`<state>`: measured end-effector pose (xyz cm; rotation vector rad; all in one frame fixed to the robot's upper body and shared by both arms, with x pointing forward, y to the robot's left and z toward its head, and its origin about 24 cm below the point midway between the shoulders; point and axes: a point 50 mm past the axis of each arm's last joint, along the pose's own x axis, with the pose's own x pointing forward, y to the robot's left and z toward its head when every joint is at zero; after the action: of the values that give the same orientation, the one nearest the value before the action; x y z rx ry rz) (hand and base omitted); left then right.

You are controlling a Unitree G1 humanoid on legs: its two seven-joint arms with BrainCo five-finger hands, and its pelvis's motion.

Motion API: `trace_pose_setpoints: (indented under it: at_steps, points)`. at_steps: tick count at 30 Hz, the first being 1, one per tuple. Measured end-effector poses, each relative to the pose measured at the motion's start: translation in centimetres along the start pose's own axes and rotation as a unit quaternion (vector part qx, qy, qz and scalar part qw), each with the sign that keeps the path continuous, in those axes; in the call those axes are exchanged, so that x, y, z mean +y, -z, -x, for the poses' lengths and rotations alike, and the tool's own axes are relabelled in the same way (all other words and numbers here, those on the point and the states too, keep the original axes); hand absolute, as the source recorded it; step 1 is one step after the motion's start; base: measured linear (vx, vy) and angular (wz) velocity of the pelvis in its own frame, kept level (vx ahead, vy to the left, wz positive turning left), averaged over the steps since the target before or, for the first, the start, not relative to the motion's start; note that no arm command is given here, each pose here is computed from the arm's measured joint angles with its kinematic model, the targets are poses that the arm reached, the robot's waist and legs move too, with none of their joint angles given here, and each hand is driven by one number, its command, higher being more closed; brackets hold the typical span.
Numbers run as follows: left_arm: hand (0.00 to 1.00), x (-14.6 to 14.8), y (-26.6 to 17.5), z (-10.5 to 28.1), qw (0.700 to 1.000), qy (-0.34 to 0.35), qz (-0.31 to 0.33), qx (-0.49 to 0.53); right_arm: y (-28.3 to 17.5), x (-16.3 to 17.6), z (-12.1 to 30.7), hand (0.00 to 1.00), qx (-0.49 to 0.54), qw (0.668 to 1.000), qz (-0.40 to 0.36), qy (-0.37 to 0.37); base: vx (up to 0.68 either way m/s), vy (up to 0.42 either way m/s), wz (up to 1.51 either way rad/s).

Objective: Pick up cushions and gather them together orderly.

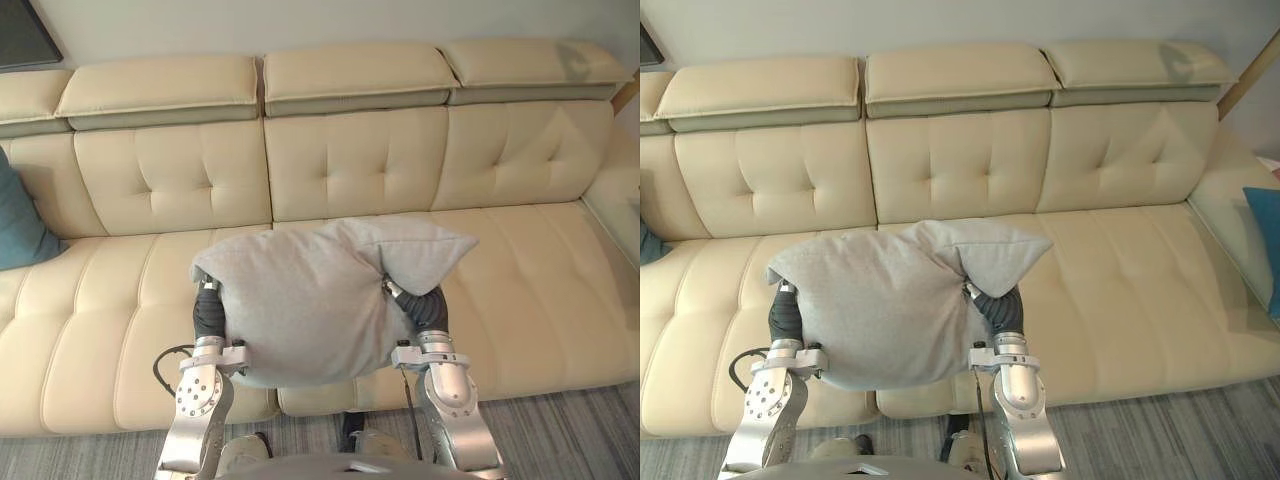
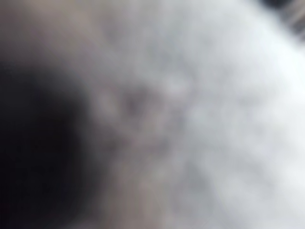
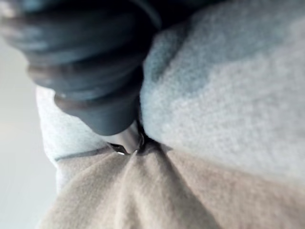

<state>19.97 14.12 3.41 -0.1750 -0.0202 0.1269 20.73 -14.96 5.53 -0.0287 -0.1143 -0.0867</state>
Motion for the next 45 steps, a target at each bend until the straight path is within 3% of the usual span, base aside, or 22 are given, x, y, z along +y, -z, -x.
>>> trace_pose_setpoints:
  at_steps: [9,14,21,29,33,38,39,40,45]
  points:
    - [1.00,0.2,-0.1,-0.7,1.000,-0.003,-0.008,-0.003,0.1,0.7,-2.4,1.00,-0.009,1.000,0.005,-0.012,-0.02,0.049,-0.05]
    - [1.00,-0.4,-3.5,-5.7,0.996,-0.026,-0.016,-0.084,-2.7,2.5,-7.6,1.00,-0.069,0.998,-0.011,-0.011,-0.15,0.033,0.04]
    - [1.00,-3.2,-14.5,-12.6,0.962,-0.041,-0.019,-0.268,-12.5,4.3,-12.9,1.00,-0.216,0.971,-0.091,0.054,-0.12,0.031,0.09]
    - [1.00,-6.5,-28.3,-14.1,0.892,-0.029,-0.006,-0.452,-24.1,4.1,-14.9,1.00,-0.356,0.909,-0.183,0.121,-0.05,-0.005,0.13]
    - [1.00,-7.2,-31.3,-14.4,0.880,-0.038,0.011,-0.473,-26.8,3.8,-14.6,1.00,-0.385,0.887,-0.212,0.139,-0.02,-0.006,0.06]
    - [1.00,-7.7,-32.3,-15.1,0.887,-0.041,0.035,-0.459,-28.2,3.8,-15.9,1.00,-0.370,0.886,-0.235,0.151,-0.02,0.006,0.03]
    - [0.00,-7.6,-32.4,-15.1,0.886,-0.044,0.040,-0.459,-28.4,3.9,-15.9,1.00,-0.370,0.886,-0.238,0.149,-0.03,0.014,0.05]
    - [0.00,-7.3,-32.5,-15.1,0.886,-0.048,0.044,-0.459,-28.8,4.0,-15.9,0.00,-0.371,0.885,-0.240,0.145,0.00,0.000,0.00]
    - [0.00,-5.6,-32.4,-15.8,0.892,-0.086,0.080,-0.436,-30.3,4.5,-15.7,0.00,-0.384,0.879,-0.250,0.130,-0.03,0.014,0.09]
